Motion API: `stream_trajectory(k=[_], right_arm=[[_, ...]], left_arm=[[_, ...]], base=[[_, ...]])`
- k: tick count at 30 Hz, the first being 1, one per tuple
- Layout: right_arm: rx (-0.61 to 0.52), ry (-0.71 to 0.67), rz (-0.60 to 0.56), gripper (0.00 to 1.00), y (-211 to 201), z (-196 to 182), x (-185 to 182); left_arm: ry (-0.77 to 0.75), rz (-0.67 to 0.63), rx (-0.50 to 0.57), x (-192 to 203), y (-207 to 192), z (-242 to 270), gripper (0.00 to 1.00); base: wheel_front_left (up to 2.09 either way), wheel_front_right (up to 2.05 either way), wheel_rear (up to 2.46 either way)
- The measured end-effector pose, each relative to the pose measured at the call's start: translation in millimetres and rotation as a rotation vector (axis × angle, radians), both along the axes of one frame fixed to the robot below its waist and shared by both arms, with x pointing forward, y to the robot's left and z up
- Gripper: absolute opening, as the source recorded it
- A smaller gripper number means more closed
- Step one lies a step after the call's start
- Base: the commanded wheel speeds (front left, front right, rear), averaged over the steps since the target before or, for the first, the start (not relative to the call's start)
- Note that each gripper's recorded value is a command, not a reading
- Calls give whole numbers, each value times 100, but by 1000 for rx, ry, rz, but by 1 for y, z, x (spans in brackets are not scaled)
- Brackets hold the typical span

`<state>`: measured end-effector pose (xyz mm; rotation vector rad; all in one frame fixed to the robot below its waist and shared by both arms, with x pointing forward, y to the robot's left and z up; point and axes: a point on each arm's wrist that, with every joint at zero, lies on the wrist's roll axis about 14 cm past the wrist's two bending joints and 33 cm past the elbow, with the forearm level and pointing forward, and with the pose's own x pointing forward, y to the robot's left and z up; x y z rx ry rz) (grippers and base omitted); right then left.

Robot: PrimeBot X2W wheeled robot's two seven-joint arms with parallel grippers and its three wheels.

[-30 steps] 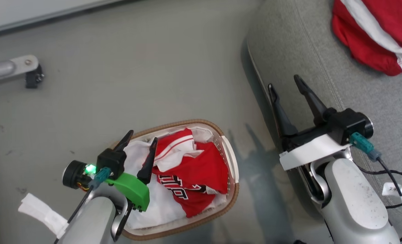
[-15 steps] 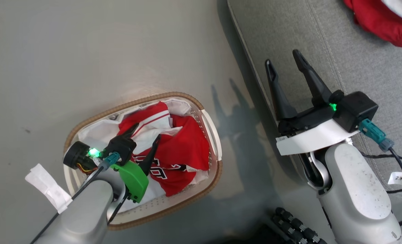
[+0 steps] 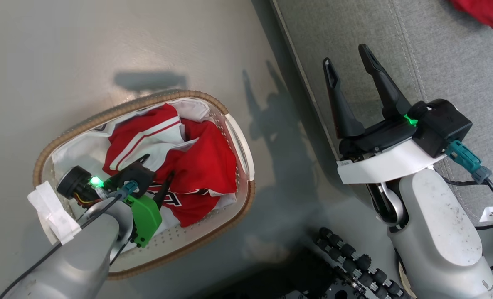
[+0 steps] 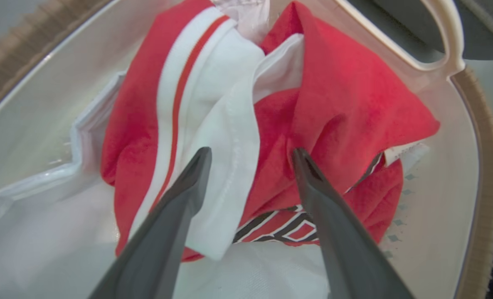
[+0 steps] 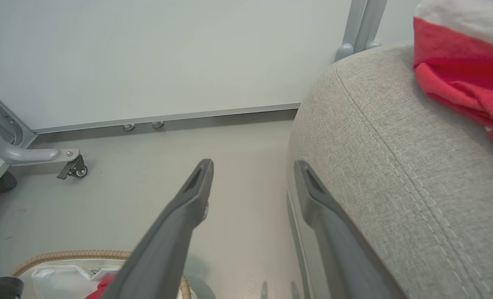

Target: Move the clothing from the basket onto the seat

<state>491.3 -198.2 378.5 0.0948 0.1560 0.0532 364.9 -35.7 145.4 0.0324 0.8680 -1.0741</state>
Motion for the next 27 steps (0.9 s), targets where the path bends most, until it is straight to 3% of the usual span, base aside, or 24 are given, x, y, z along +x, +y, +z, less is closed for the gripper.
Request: stream_trajectory(k=[11,12,13,14,27], right_arm=[[-7,27,12,100,3,-16,2],[-6,25,15,100,4,-16,3],[-5,22,19,100,5,-15,4],[-5,17,21,100,6,-13,5],[9,-34,1,100,1,15,6]], left_arm=[[59,-23,110,-8,19,-31,100],[72,-18,119,-10,20,-32,38],[77,-24,120,-13,20,-32,38],[83,-22,116,-14,17,-31,0],[60,145,10,19,3,12,0]], base=[[0,0,0],[0,0,0],[0,0,0],[0,0,0],[0,0,0]])
